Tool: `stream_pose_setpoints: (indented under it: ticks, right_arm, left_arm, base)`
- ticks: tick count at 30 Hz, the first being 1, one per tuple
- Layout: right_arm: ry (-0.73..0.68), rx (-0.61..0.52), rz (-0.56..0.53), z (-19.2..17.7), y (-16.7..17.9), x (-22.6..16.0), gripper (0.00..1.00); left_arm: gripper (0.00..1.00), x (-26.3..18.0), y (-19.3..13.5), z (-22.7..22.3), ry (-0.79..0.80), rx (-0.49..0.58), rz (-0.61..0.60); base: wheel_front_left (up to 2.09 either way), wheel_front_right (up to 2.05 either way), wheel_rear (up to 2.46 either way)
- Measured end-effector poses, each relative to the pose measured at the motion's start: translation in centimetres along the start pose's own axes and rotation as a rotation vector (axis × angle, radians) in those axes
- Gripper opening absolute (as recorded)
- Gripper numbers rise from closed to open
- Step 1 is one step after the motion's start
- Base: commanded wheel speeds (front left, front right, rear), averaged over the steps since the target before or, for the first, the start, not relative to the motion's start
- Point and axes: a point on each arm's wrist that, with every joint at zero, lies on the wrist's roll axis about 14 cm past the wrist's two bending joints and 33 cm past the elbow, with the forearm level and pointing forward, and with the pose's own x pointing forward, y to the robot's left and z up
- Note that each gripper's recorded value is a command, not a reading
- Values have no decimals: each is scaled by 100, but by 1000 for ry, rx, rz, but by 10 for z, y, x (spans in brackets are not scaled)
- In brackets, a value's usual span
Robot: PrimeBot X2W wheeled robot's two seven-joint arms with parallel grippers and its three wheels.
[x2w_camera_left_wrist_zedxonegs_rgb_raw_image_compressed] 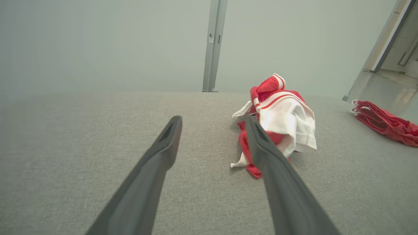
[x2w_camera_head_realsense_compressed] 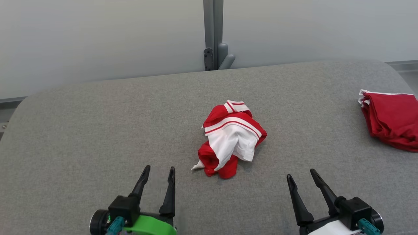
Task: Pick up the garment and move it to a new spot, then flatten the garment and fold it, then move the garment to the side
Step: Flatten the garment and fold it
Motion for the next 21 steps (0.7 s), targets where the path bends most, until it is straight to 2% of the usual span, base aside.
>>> stream_pose_setpoints:
  ticks: [7, 10, 14, 21]
  right_arm:
    - [26, 6, -17, -8, -6, 2, 100]
    - [34, 2, -21, -9, -10, 5, 100]
    - [34, -1, -18, -9, -11, 13, 100]
    - [46, -1, -49, -13, -22, 20, 100]
  left_arm:
    - [100, 45, -44, 5, -2, -25, -190]
    - [100, 58, -59, -6, 41, -25, -252]
    - [100, 79, -69, -18, 89, -43, -291]
    - [100, 104, -71, -54, 211, -76, -290]
  base:
    - [0, 0, 0]
    - [0, 0, 0]
    - [0, 0, 0]
    - [0, 0, 0]
